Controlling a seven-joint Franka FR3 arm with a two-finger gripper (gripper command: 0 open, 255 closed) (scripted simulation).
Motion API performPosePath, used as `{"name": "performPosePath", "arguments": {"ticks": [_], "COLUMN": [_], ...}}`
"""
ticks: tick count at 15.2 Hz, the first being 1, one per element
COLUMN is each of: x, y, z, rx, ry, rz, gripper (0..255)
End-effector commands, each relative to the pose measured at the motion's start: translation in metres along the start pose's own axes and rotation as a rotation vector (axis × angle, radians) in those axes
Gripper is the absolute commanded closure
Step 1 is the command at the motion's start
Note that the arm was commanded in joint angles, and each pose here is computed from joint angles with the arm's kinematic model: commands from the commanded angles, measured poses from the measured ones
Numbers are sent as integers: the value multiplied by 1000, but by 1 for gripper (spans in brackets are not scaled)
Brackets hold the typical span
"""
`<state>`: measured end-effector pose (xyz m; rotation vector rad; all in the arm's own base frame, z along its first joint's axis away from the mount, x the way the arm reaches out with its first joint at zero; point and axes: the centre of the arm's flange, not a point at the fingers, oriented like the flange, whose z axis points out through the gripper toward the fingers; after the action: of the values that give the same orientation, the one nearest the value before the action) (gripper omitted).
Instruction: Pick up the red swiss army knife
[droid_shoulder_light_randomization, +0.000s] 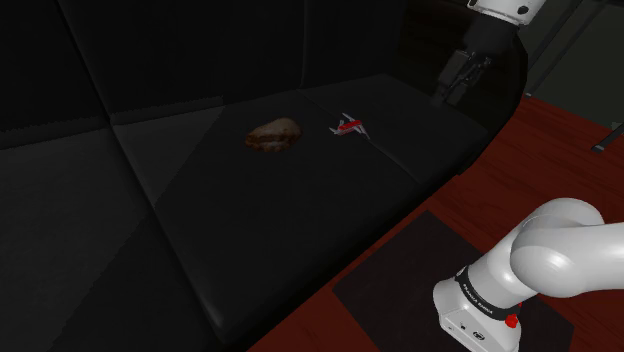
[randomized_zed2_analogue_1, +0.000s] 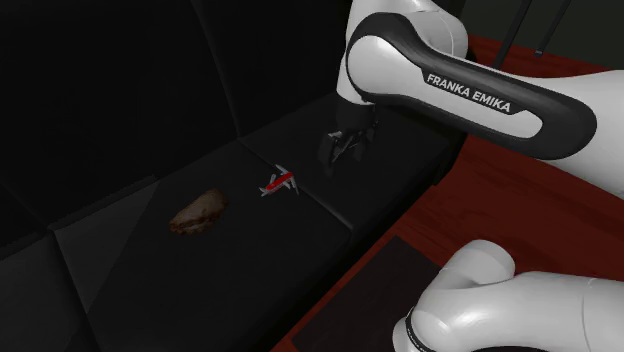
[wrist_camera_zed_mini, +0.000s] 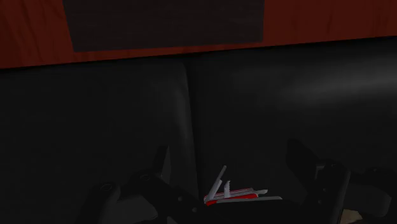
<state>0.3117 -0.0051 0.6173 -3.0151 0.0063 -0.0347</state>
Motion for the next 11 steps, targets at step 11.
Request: {"name": "performPosePath", "arguments": {"ticks": [11], "x": [104], "y": [-26], "z": [82], "rx": [-88], "ry": [-6], "rz": [17], "gripper": [0]}}
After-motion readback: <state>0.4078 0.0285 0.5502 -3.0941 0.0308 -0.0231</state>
